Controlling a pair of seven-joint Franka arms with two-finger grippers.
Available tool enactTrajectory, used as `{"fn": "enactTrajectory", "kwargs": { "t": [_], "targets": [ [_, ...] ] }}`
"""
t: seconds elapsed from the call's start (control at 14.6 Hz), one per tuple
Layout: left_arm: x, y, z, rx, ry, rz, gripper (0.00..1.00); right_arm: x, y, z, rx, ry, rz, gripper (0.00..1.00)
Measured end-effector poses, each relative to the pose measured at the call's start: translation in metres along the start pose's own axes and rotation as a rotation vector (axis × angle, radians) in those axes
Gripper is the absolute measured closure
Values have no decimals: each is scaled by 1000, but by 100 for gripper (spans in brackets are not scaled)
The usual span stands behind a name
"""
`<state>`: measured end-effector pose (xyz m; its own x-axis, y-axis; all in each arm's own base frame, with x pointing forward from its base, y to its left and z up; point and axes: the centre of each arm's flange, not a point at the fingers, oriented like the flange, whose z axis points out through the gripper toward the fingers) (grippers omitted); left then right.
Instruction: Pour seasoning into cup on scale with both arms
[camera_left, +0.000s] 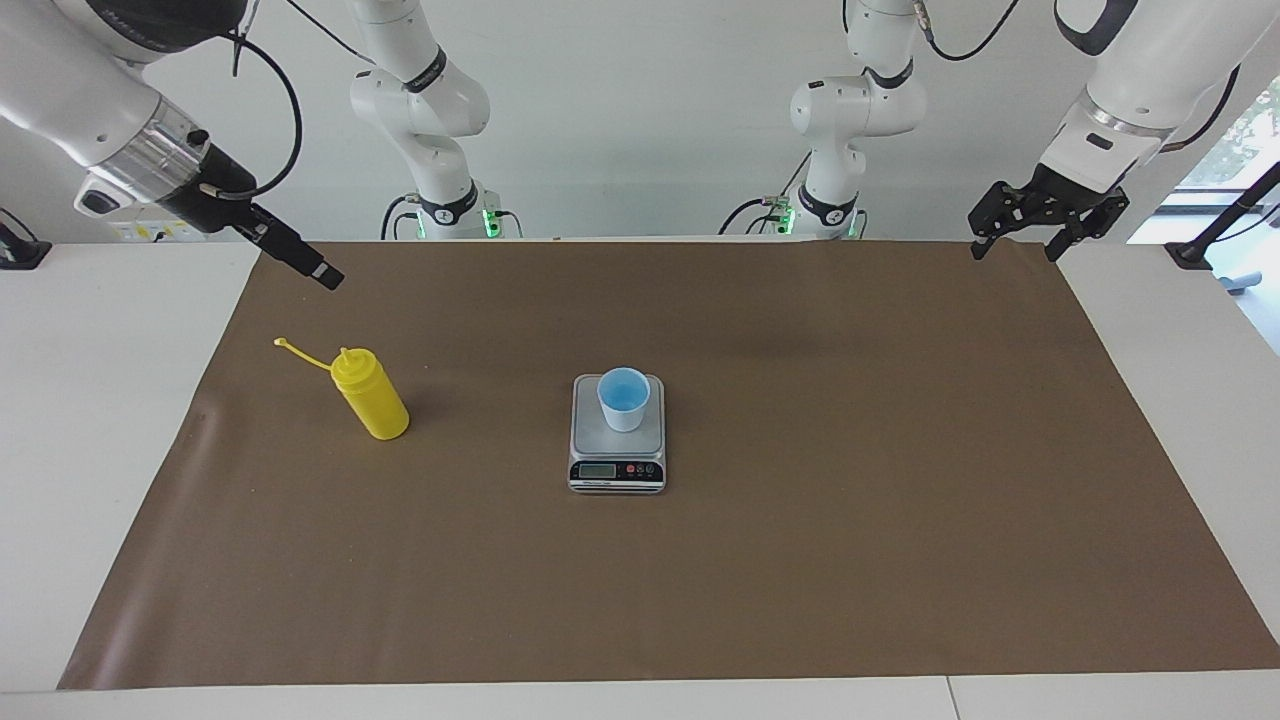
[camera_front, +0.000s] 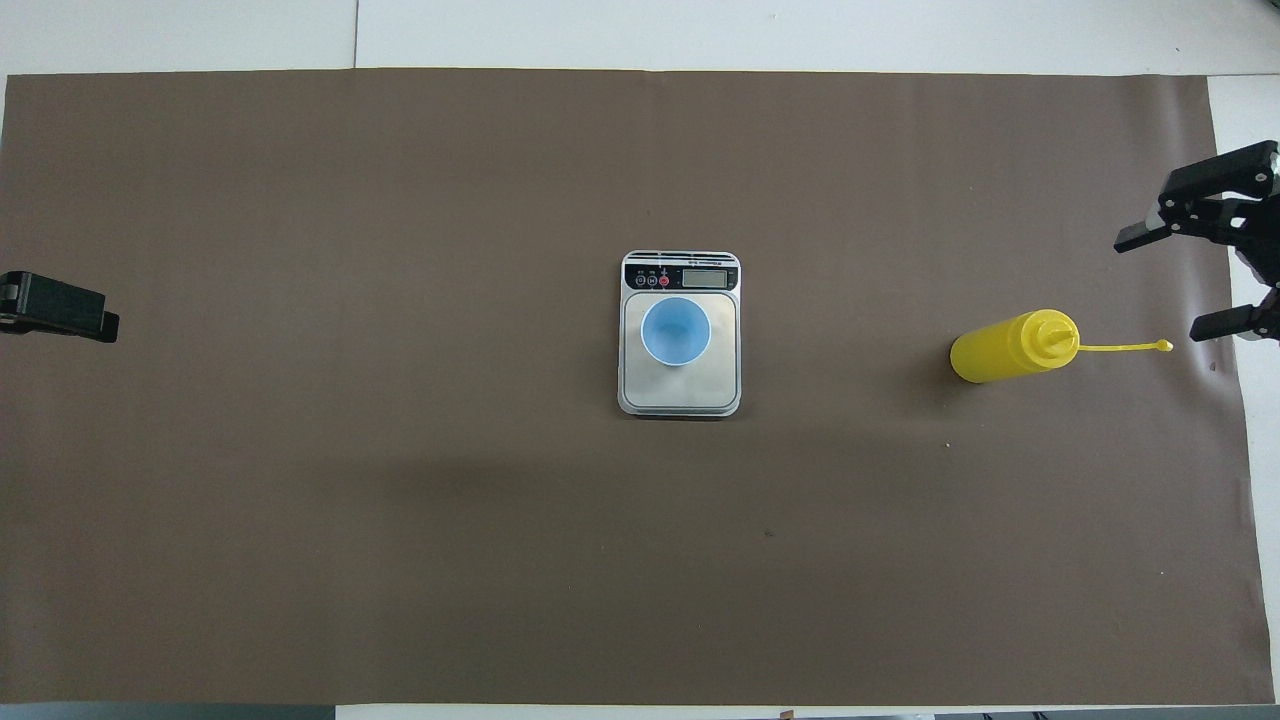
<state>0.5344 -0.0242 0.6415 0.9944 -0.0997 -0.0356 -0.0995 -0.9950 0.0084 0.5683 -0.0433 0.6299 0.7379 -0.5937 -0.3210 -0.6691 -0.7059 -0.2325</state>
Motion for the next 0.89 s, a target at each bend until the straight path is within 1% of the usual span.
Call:
{"fn": "enactTrajectory", "kwargs": {
  "t": [0.07,0.14,0.27,0.34,0.41,0.48,0.69,0.82,0.89],
  "targets": [
    [0,0,0,0,0,-4,0,-1,-2,1,-7,7,-21,0],
    [0,0,1,0,0,-6,0,-2,-4,2,-38,34,-58,0],
    [0,0,1,0,-1,-9,0,-6,-12,8,-160,113,-212,0],
    [0,0,1,0,-1,-9,0,-11,-18,11,-217,138,-304,0],
    [0,0,1,0,-1,-10,0,-18,-24,14,-259,147,-379,0],
    [0,0,1,0,-1,-10,0,-23,-28,16,-283,150,-425,0],
    [0,0,1,0,-1,-10,0,-36,-22,22,-322,137,-500,0],
    [0,0,1,0,-1,-10,0,-37,-12,20,-333,127,-639,0],
    [0,0,1,0,-1,-10,0,-31,-5,15,-328,142,-693,0]
  ]
}}
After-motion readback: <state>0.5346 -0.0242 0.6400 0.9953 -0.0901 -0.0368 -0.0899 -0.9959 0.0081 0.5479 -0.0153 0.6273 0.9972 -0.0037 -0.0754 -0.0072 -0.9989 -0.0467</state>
